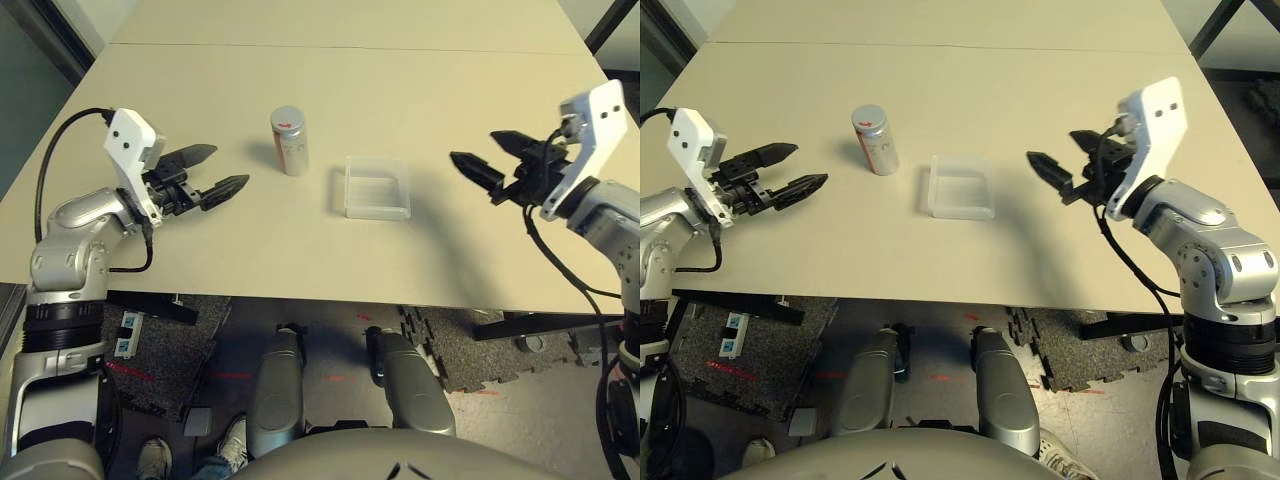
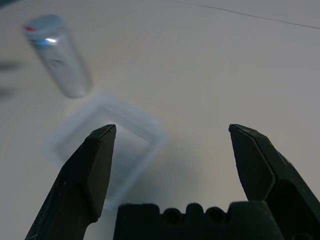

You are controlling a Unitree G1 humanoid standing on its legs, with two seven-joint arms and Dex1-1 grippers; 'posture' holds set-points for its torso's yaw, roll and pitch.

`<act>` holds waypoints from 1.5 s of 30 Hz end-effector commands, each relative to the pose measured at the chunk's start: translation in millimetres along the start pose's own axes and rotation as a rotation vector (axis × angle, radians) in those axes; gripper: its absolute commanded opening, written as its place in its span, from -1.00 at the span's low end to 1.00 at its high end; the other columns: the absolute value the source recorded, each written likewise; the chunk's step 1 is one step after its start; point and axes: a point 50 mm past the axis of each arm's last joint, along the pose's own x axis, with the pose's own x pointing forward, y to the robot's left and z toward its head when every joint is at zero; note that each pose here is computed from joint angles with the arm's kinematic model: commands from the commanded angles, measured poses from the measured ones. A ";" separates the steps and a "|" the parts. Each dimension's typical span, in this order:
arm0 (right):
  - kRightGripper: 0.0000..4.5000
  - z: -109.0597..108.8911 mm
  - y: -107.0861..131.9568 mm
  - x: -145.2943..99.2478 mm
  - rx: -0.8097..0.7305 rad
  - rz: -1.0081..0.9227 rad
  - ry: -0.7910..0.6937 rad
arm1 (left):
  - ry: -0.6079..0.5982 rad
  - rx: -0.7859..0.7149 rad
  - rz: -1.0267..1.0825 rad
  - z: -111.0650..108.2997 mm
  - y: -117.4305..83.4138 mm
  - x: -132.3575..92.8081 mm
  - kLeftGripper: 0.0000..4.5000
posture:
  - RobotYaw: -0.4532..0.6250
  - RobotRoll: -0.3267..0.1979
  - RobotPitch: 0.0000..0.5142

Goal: Pour the medicine from the bottle into the box.

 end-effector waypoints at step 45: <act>1.00 18.8 39.1 7.2 -0.043 0.054 -0.033 | -0.005 0.044 -0.034 -27.6 7.3 84.0 0.99 | -0.55 0.25 -0.14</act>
